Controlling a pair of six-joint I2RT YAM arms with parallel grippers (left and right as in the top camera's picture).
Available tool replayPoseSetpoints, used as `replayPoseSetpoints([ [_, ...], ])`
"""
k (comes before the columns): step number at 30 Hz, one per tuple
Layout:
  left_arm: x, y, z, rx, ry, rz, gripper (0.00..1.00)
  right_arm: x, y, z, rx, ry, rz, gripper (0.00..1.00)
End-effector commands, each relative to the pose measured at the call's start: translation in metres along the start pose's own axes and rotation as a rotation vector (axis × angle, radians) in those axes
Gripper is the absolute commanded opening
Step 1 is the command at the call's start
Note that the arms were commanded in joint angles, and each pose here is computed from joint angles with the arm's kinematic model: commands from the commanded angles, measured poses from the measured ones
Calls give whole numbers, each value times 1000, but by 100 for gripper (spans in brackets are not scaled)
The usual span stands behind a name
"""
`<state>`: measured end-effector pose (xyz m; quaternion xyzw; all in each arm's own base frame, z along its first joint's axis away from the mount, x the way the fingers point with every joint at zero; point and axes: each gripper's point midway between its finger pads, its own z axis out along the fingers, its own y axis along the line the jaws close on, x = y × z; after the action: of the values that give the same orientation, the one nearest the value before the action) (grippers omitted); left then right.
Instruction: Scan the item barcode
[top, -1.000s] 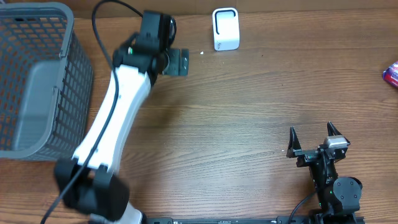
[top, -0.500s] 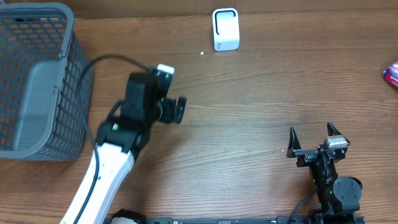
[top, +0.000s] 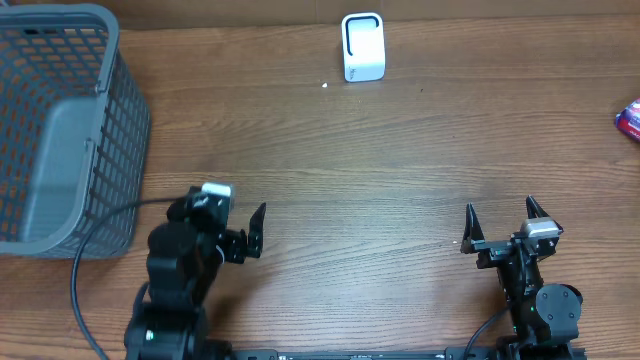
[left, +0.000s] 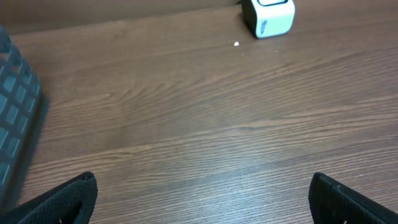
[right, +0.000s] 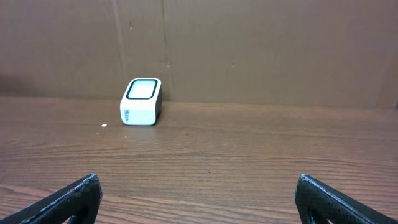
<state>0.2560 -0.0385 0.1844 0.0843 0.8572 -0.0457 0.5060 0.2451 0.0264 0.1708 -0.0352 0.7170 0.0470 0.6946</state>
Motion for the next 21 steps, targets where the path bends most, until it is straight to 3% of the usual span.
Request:
replayPoseSetpoints([
  [1,16,-7,2,38,5,8,100,1,-2,0,12,-7,-4,100],
  [21,30,4,-6,-33,-349,30,100,1,-2,0,12,-7,-4,100],
])
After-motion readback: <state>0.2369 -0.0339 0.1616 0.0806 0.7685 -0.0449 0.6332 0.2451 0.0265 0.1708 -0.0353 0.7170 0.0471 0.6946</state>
